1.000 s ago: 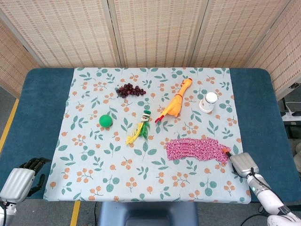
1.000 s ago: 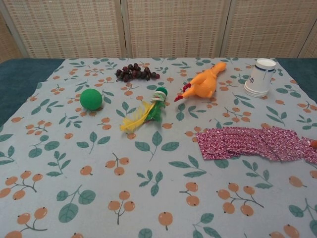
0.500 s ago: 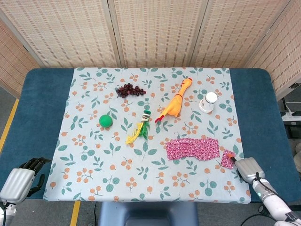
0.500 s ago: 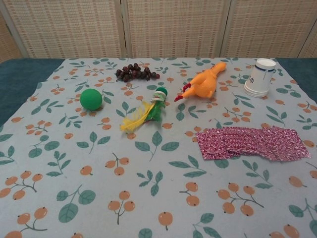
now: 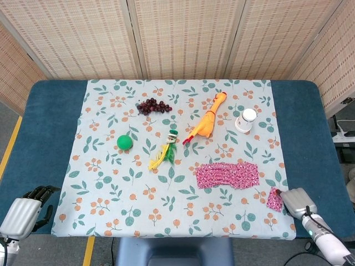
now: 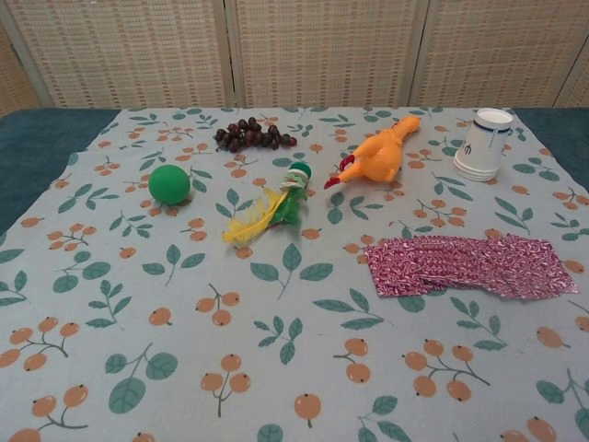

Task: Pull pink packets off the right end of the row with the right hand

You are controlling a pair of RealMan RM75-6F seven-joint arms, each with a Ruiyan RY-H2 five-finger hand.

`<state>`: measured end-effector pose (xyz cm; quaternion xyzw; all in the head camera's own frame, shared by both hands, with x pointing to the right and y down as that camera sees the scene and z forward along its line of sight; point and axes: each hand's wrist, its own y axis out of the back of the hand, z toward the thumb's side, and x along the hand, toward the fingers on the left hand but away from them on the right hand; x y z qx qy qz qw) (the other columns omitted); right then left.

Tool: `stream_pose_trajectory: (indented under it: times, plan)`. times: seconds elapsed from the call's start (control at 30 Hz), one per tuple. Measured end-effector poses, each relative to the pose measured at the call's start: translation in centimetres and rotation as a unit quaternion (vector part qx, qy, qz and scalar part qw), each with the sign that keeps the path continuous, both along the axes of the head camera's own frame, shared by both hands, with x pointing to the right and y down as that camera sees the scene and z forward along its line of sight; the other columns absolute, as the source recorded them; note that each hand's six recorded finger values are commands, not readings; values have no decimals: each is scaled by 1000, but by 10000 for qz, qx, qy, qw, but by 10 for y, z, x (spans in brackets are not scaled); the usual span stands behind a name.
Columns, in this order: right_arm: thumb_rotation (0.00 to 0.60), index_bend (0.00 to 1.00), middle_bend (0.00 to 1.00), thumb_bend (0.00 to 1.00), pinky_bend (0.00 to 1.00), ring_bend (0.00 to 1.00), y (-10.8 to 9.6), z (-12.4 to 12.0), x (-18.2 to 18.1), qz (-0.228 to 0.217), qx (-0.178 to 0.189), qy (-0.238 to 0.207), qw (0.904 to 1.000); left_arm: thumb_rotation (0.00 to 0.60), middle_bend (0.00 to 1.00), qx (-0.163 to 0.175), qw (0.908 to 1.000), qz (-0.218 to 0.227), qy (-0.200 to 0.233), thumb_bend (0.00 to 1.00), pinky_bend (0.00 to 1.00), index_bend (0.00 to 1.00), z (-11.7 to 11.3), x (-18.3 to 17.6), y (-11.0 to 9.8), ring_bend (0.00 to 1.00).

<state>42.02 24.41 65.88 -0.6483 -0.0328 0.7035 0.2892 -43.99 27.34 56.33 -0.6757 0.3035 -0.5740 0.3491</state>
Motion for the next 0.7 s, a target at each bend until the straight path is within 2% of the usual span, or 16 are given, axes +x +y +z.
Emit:
stream_pose_trajectory:
  times: [0.33,0.47,0.7]
  plan:
    - [600,338,753,902,823,861,-14,-4,-25,58,358,-762,9964,600,262,-10,10000,-4,-4,594,436,243,0,0,0,245]
    - [600,303,753,902,823,861,-20,8,-27,68,493,-804,9955,600,262,-21,10000,-6,-2,594,436,243,1,-1,0,248]
    - [600,248,753,903,823,861,-29,26,-36,166,398,-832,9956,600,263,-26,10000,-17,-2,594,436,243,1,-1,0,254]
